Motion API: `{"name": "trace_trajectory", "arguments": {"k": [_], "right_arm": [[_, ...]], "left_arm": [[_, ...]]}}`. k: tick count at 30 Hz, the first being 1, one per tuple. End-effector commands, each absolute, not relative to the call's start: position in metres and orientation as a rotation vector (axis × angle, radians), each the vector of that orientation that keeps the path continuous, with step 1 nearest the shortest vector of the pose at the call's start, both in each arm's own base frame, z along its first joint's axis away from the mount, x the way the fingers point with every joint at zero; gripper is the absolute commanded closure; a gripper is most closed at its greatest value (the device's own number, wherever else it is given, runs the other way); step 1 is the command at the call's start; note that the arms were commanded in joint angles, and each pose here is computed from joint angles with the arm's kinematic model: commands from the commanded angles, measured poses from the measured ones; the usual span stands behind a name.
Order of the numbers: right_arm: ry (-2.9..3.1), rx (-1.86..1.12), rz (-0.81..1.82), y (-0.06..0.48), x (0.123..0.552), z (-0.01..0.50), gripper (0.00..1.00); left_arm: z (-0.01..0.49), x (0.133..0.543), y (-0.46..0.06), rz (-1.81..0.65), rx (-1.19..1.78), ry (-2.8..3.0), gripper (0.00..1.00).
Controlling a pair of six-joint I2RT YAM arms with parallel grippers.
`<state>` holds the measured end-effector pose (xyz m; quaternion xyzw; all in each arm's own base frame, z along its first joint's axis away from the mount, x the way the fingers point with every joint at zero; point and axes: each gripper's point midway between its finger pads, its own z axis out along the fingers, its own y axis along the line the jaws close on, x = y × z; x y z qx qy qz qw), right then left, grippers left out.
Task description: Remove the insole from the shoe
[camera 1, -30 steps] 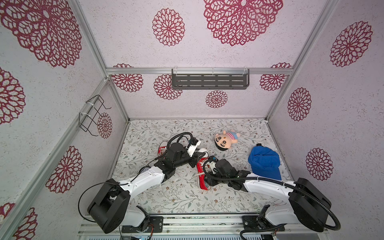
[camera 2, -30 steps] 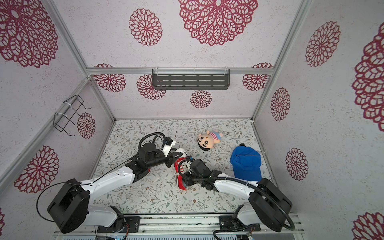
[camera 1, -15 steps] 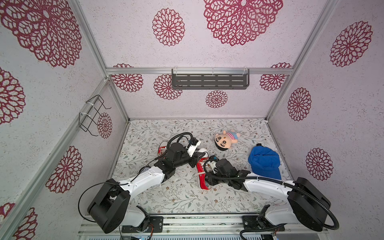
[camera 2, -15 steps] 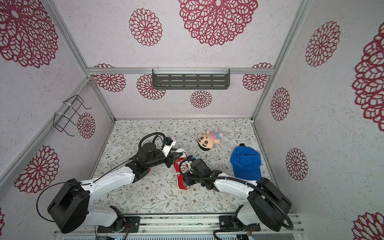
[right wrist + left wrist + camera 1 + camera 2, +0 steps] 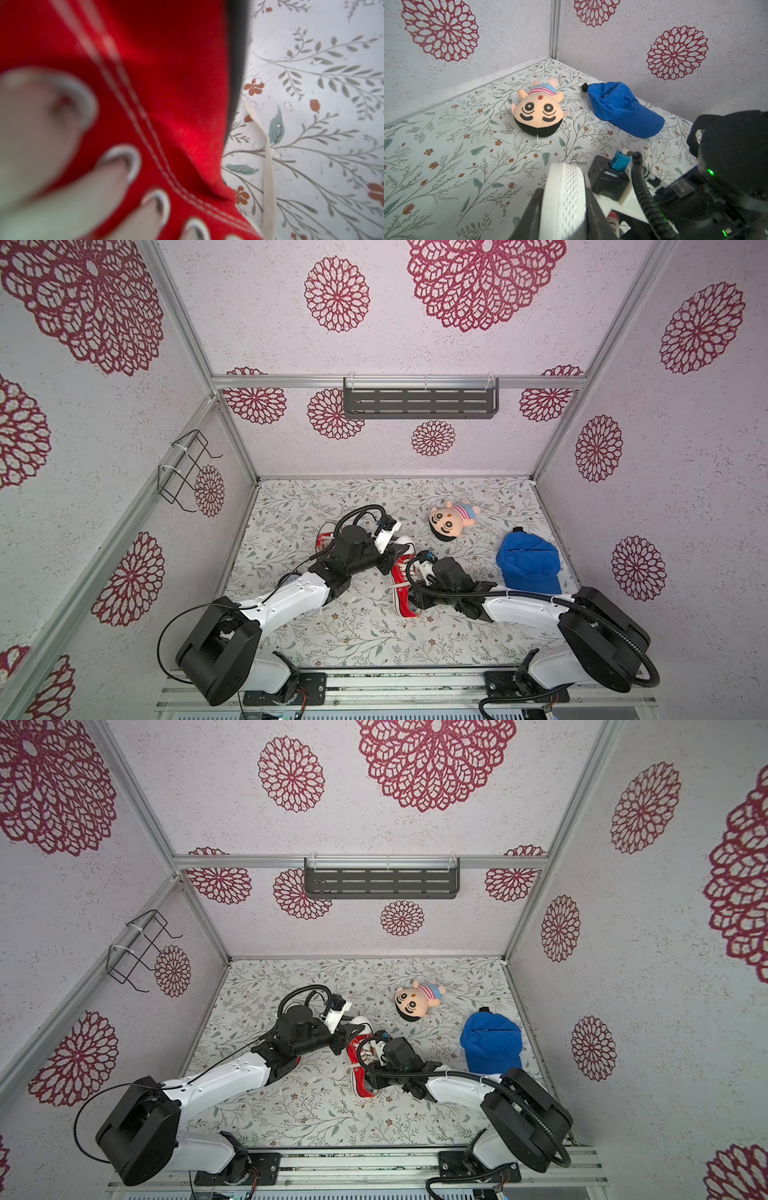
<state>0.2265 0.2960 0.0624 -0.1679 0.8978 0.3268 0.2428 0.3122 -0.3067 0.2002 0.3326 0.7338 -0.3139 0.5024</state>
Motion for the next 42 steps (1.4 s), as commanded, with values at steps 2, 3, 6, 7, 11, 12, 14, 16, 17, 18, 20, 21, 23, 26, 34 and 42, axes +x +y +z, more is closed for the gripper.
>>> {"name": "trace_trajectory", "arguments": {"k": [2, 3, 6, 7, 11, 12, 14, 16, 17, 18, 20, 21, 23, 26, 34, 42], "right_arm": [[2.536, -0.387, 0.668, 0.273, 0.240, 0.022, 0.69], [2.539, -0.374, 0.621, 0.269, 0.243, 0.020, 0.69], [2.537, -0.335, 0.495, 0.253, 0.249, 0.015, 0.71], [2.536, -0.337, 0.480, 0.251, 0.250, 0.014, 0.72], [2.570, -0.368, 0.468, 0.253, 0.247, 0.009, 0.77], [2.565, -0.374, 0.505, 0.258, 0.246, 0.009, 0.79], [2.536, -0.376, 0.602, 0.271, 0.244, 0.016, 0.84], [2.500, -0.365, 0.712, 0.286, 0.243, 0.030, 0.93], [2.474, -0.350, 0.751, 0.290, 0.245, 0.040, 0.98], [2.439, -0.327, 0.799, 0.294, 0.247, 0.053, 1.00], [2.374, -0.280, 0.868, 0.297, 0.250, 0.080, 1.00], [2.350, -0.265, 0.901, 0.297, 0.251, 0.092, 1.00], [2.289, -0.229, 1.001, 0.296, 0.252, 0.122, 1.00], [2.198, -0.174, 1.181, 0.292, 0.251, 0.163, 1.00], [2.023, -0.052, 1.512, 0.280, 0.237, 0.233, 1.00], [2.459, 0.013, 1.143, 0.238, 0.211, 0.145, 1.00]], "left_arm": [[0.235, 0.276, -0.345, -0.969, 0.949, 1.597, 1.00], [0.235, 0.276, -0.344, -0.966, 0.946, 1.596, 1.00], [0.235, 0.276, -0.344, -0.961, 0.944, 1.599, 1.00], [0.235, 0.276, -0.343, -0.958, 0.944, 1.597, 1.00], [0.236, 0.276, -0.342, -0.948, 0.943, 1.596, 1.00], [0.236, 0.276, -0.341, -0.946, 0.942, 1.596, 1.00], [0.237, 0.277, -0.341, -0.939, 0.936, 1.598, 1.00], [0.238, 0.278, -0.340, -0.933, 0.927, 1.599, 1.00], [0.239, 0.278, -0.340, -0.931, 0.921, 1.599, 1.00], [0.241, 0.279, -0.339, -0.928, 0.916, 1.597, 1.00], [0.245, 0.279, -0.337, -0.919, 0.909, 1.587, 1.00], [0.248, 0.278, -0.336, -0.912, 0.907, 1.580, 1.00], [0.253, 0.278, -0.334, -0.884, 0.901, 1.567, 1.00], [0.253, 0.281, -0.330, -0.781, 0.905, 1.563, 1.00], [0.250, 0.298, -0.316, -0.533, 0.864, 1.522, 1.00], [0.261, 0.323, -0.292, -0.312, 0.775, 1.477, 1.00]]}}
